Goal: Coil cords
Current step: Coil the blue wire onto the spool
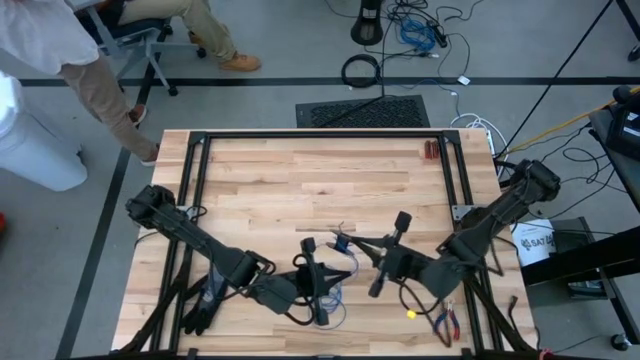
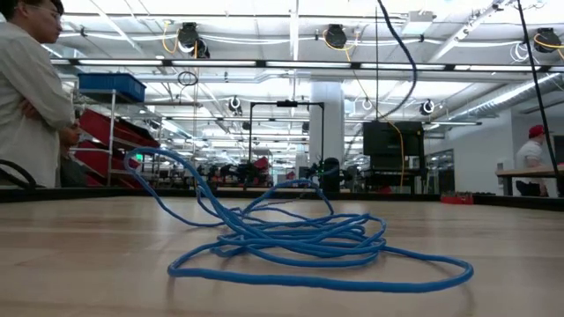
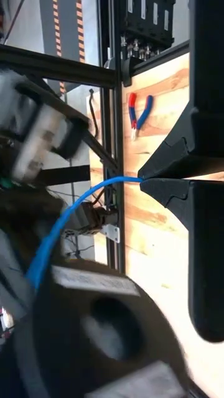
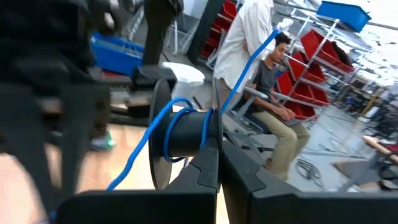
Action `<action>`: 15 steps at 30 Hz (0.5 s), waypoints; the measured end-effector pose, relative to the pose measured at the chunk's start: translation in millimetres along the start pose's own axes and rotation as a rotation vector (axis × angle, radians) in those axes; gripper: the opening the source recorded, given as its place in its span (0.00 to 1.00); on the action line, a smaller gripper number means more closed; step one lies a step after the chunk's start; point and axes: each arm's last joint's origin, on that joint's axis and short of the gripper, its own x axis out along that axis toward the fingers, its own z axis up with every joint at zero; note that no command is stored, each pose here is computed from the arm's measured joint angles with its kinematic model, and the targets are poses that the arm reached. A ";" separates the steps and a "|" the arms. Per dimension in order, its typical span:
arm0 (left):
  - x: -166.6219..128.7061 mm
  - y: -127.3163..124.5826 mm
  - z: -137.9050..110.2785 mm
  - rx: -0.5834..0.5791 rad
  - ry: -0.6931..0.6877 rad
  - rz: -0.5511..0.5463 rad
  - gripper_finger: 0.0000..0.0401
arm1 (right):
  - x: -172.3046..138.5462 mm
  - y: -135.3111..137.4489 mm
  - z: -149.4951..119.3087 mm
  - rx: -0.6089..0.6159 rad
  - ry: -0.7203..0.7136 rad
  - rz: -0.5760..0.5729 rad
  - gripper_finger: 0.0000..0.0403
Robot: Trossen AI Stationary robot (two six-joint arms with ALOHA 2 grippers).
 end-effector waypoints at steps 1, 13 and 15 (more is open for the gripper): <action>1.3 0.2 -1.1 0.002 0.004 0.002 0.00 | -3.3 -1.2 1.9 0.011 -0.007 0.008 0.00; 14.2 4.2 -11.3 0.029 0.049 0.004 0.00 | -35.3 -9.1 17.4 0.076 -0.070 0.092 0.00; 14.7 5.2 -13.1 0.042 0.065 0.007 0.00 | -39.7 -10.4 19.3 0.082 -0.078 0.103 0.00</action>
